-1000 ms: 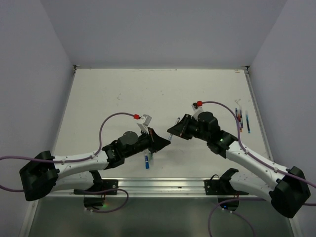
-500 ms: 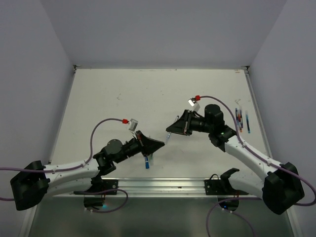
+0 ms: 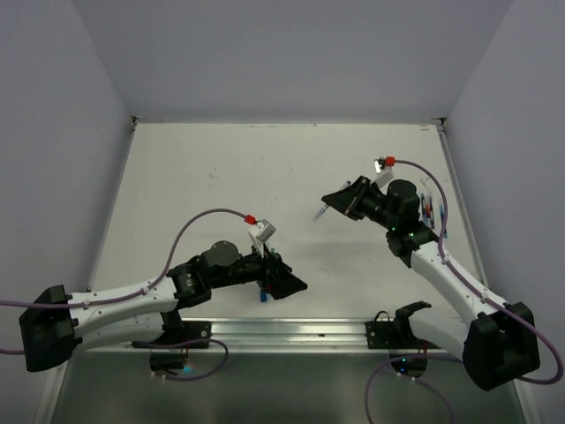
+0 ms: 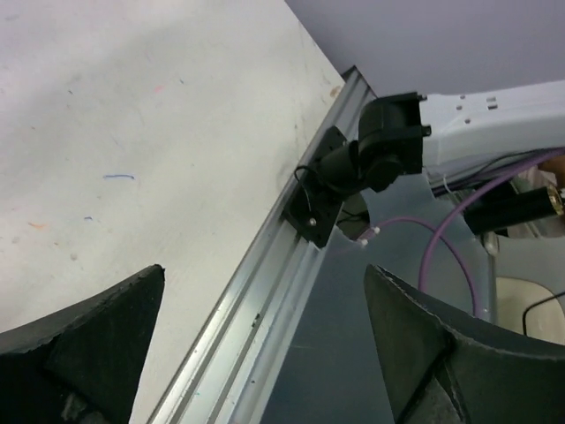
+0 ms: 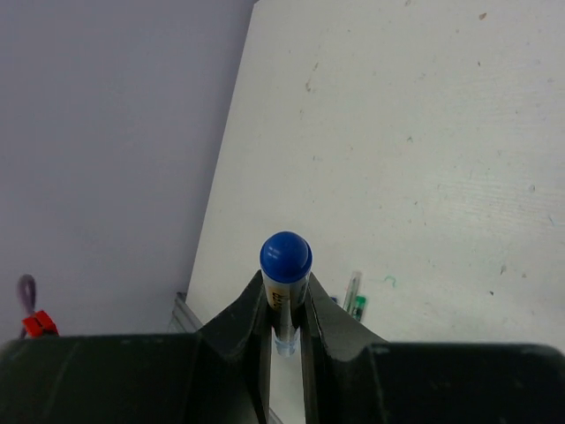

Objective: Open the pen caps

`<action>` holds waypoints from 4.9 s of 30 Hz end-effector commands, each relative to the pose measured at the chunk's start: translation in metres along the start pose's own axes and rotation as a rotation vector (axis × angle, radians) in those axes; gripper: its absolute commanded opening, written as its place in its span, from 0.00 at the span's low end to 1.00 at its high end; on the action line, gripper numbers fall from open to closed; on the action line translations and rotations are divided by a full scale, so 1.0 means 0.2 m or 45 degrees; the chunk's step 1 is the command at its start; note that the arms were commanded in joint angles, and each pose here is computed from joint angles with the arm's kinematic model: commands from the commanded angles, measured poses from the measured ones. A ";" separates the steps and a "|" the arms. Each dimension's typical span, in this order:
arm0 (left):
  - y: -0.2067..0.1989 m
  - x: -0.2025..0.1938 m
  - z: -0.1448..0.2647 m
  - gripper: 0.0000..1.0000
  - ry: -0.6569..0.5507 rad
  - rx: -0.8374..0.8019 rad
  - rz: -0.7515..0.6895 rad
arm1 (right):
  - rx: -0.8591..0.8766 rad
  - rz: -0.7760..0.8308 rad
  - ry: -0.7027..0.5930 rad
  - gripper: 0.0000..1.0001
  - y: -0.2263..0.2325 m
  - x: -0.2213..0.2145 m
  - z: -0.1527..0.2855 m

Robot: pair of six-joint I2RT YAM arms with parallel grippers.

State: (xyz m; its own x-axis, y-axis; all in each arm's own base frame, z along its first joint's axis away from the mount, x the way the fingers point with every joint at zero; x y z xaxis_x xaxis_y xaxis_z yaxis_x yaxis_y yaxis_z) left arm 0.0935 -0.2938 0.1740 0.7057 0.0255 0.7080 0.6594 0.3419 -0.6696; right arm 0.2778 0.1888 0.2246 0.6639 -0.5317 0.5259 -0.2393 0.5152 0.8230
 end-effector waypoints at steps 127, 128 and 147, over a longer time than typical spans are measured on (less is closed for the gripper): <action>0.32 -0.15 -0.06 0.00 0.035 1.023 -0.319 | -0.482 -0.034 -0.322 0.00 -0.01 0.24 0.00; 0.34 -0.15 -0.05 0.00 0.035 1.064 -0.345 | -0.507 -0.018 -0.302 0.00 -0.02 0.22 0.01; 0.36 0.26 0.07 0.00 -0.092 0.712 -0.143 | -0.621 0.279 0.324 0.00 -0.25 -0.06 -0.15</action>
State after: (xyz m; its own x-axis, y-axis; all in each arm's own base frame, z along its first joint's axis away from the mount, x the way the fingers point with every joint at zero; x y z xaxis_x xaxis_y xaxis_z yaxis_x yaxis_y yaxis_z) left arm 0.1632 -0.2485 0.1510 0.6080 0.0424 0.7928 0.4154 0.8340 -0.3632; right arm 0.3003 0.1835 0.1646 0.7621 -0.3421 0.5497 0.0101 0.8552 0.5182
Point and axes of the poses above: each gripper's point midway between its finger pads, its own z axis back along the fingers, its own y axis along the line the jaws close on, x = y × z, the point moved 3 cm from there along z, back along the fingers, and after that the axes turned 1 degree about -z, right-handed, at the moved point
